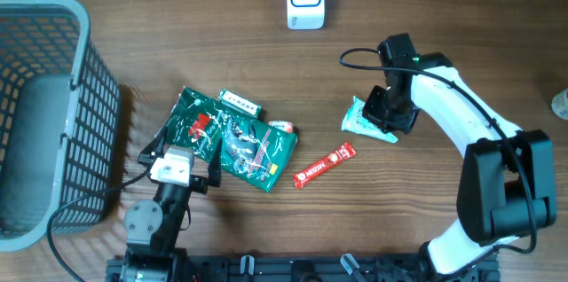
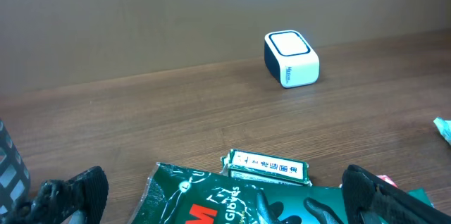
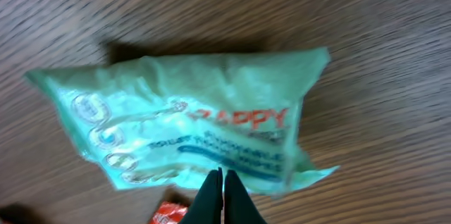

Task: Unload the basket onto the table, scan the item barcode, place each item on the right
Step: 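Return the right gripper and grasp the light-green tissue pack, then carry the tissue pack up to the scanner face, then move the tissue pack right and drop it at the table's right edge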

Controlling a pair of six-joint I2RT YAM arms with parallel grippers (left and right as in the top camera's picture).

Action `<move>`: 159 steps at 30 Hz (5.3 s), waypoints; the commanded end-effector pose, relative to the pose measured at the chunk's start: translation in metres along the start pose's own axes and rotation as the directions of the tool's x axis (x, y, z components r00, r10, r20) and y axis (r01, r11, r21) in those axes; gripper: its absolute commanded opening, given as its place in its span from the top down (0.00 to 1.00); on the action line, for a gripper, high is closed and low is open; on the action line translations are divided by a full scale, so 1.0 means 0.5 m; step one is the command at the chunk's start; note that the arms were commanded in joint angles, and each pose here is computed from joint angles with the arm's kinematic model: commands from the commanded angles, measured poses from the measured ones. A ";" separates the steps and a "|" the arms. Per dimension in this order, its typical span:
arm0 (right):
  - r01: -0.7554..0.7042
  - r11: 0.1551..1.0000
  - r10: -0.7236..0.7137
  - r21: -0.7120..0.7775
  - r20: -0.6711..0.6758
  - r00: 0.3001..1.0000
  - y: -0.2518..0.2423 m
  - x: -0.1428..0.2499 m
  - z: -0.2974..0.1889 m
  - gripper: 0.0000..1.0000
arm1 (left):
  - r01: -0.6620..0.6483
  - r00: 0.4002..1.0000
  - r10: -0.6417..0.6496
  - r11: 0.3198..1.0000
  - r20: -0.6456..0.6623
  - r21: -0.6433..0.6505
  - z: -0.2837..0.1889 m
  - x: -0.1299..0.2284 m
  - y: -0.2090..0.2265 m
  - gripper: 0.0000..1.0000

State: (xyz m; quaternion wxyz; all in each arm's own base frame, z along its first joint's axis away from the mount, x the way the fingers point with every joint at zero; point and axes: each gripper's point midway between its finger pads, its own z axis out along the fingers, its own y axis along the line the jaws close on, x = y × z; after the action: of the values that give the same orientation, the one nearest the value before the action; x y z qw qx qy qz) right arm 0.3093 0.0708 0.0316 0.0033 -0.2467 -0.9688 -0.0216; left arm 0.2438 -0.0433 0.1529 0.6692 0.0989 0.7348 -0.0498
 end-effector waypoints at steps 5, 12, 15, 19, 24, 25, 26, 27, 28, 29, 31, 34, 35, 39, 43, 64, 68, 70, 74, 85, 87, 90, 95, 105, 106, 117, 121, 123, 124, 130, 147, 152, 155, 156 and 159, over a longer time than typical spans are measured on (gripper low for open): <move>-0.123 0.974 0.114 0.192 0.058 0.992 -0.080 -0.002 0.133 0.96 | -0.012 1.000 0.012 1.000 -0.001 0.017 0.000 0.004 -0.007 0.00; -0.059 0.997 0.059 0.058 -0.004 0.998 -0.011 -0.008 0.067 0.95 | -0.012 1.000 0.012 1.000 -0.001 0.017 0.000 0.004 -0.007 0.00; -0.005 0.999 0.007 -0.033 0.075 0.997 0.025 -0.033 -0.074 0.84 | -0.012 1.000 0.012 1.000 -0.001 0.017 0.000 0.004 -0.007 0.00; 0.092 0.996 -0.088 -0.017 0.169 0.982 0.029 -0.027 -0.134 0.30 | -0.012 1.000 0.012 1.000 -0.001 0.017 0.000 0.004 -0.007 0.00; 0.134 0.986 -0.154 0.094 0.247 0.957 0.086 0.015 -0.100 0.01 | -0.012 1.000 0.012 1.000 -0.001 0.017 0.000 0.004 -0.007 0.00; 0.128 0.985 -0.154 0.112 0.264 0.952 0.102 0.025 -0.086 0.01 | -0.012 1.000 0.012 1.000 -0.001 0.017 0.000 0.004 -0.007 0.00; 0.107 0.985 -0.142 0.134 0.287 0.947 0.116 0.031 -0.070 0.01 | -0.012 1.000 0.012 1.000 -0.001 0.017 0.000 0.004 -0.007 0.00; 0.080 0.985 -0.126 0.156 0.313 0.941 0.123 0.033 -0.055 0.01 | -0.012 1.000 0.012 1.000 -0.001 0.017 0.000 0.004 -0.007 0.00; 0.048 0.983 -0.107 0.176 0.340 0.935 0.124 0.031 -0.045 0.01 | -0.012 1.000 0.012 1.000 -0.001 0.017 0.000 0.004 -0.007 0.00; 0.009 0.980 -0.082 0.198 0.365 0.927 0.122 0.026 -0.032 0.01 | -0.012 1.000 0.012 1.000 -0.001 0.017 0.000 0.004 -0.007 0.00; -0.032 0.976 -0.051 0.215 0.369 0.928 0.122 0.019 -0.004 0.01 | -0.012 1.000 0.012 1.000 -0.001 0.017 0.000 0.004 -0.007 0.00; -0.057 0.969 -0.037 0.240 0.369 0.929 0.116 -0.002 0.034 0.02 | -0.012 1.000 0.012 1.000 -0.001 0.017 0.000 0.004 -0.007 0.00; -0.065 0.965 -0.035 0.252 0.370 0.928 0.110 -0.008 0.042 0.04 | -0.012 1.000 0.012 1.000 -0.001 0.017 0.000 0.004 -0.007 0.00; -0.077 0.932 -0.074 0.354 0.396 0.915 0.069 -0.033 0.058 0.38 | -0.012 1.000 0.012 1.000 -0.001 0.017 0.000 0.004 -0.007 0.00; -0.051 0.899 -0.134 0.436 0.382 0.914 0.041 -0.032 0.057 0.74 | -0.012 1.000 0.012 1.000 -0.002 0.017 0.001 0.005 -0.007 0.00; 0.535 0.275 -0.730 -0.799 0.188 0.657 0.368 0.175 -0.330 0.96 | -0.012 1.000 0.012 1.000 -0.004 0.017 0.001 0.005 -0.007 0.00; 0.544 0.158 -0.764 -0.824 0.247 0.595 0.359 0.200 -0.310 0.95 | -0.012 1.000 0.012 1.000 -0.005 0.017 0.001 0.006 -0.007 0.00; 0.483 0.053 -0.763 -0.874 0.277 0.585 0.362 0.223 -0.332 0.95 | -0.012 1.000 0.012 1.000 -0.005 0.017 0.001 0.006 -0.007 0.00; 0.255 0.060 -0.734 -0.965 0.130 0.667 0.379 0.233 -0.387 0.95 | -0.012 1.000 0.012 1.000 -0.005 0.017 0.001 0.006 -0.007 0.00; 0.349 -0.139 -0.707 -0.927 0.339 0.621 0.407 0.216 -0.419 0.96 | -0.012 1.000 0.012 1.000 -0.006 0.017 0.001 0.006 -0.007 0.00; 0.396 -0.090 -0.708 -0.914 0.339 0.620 0.411 0.211 -0.397 0.95 | -0.012 1.000 0.012 1.000 -0.006 0.017 0.001 0.006 -0.007 0.00; 0.457 -0.035 -0.714 -0.889 0.342 0.611 0.418 0.210 -0.371 0.96 | -0.012 1.000 0.012 1.000 -0.006 0.017 0.001 0.006 -0.007 0.00; 0.660 0.377 -0.667 -0.650 0.305 0.680 0.403 0.148 -0.287 0.96 | -0.012 1.000 0.012 1.000 -0.006 0.017 0.001 0.006 -0.007 0.00; 0.418 0.887 -0.429 0.194 0.680 0.594 0.307 -0.080 -0.318 0.96 | -0.012 1.000 0.012 1.000 -0.006 0.017 0.001 0.006 -0.007 0.00; 0.422 0.882 -0.438 0.211 0.698 0.567 0.322 -0.101 -0.312 0.95 | -0.012 1.000 0.012 1.000 -0.006 0.017 0.001 0.006 -0.007 0.00; 0.341 0.839 -0.499 0.424 0.849 0.171 0.518 -0.331 -0.256 0.96 | -0.012 1.000 0.012 1.000 -0.006 0.017 0.001 0.006 -0.007 0.00; 0.351 0.844 -0.470 0.404 0.874 0.122 0.561 -0.380 -0.265 0.95 | -0.012 1.000 0.012 1.000 -0.006 0.017 0.001 0.006 -0.007 0.00; 0.364 0.837 -0.475 0.408 0.872 0.115 0.576 -0.389 -0.253 0.95 | -0.012 1.000 0.012 1.000 -0.006 0.017 0.001 0.006 -0.007 0.00; 0.359 0.838 -0.476 0.410 0.872 0.116 0.578 -0.392 -0.249 0.95 | -0.012 1.000 0.012 1.000 -0.006 0.017 0.001 0.006 -0.007 0.00; 0.372 0.803 -0.550 0.465 0.819 0.165 0.566 -0.388 -0.193 0.96 | -0.012 1.000 0.012 1.000 -0.006 0.017 0.001 0.006 -0.007 0.00; -0.217 0.888 -0.004 0.406 0.479 0.878 -0.027 -0.368 -0.192 0.96 | -0.012 1.000 0.012 1.000 -0.007 0.017 0.001 0.007 -0.007 0.00; -0.414 0.807 0.241 0.420 0.407 0.881 -0.268 -0.413 -0.116 0.96 | -0.012 1.000 0.012 1.000 -0.007 0.017 0.001 0.007 -0.007 0.00; -0.516 0.738 0.367 0.436 0.382 0.848 -0.409 -0.409 -0.093 0.95 | -0.012 1.000 0.012 1.000 -0.007 0.017 0.001 0.007 -0.007 0.00; -0.531 0.737 0.405 0.417 0.356 0.842 -0.433 -0.406 -0.088 0.64 | -0.012 1.000 0.012 1.000 -0.007 0.017 0.001 0.007 -0.007 0.00; -0.514 0.834 0.473 0.203 0.218 0.854 -0.419 -0.423 -0.093 0.00 | -0.012 1.000 0.012 1.000 -0.008 0.017 0.001 0.007 -0.007 0.00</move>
State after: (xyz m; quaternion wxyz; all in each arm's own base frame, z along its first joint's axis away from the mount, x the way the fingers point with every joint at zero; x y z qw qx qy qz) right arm 0.3762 -0.2331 0.0607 -0.0358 -0.4889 -0.8356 0.2478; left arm 0.2439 -0.0433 0.1522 0.6682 0.0989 0.7357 -0.0498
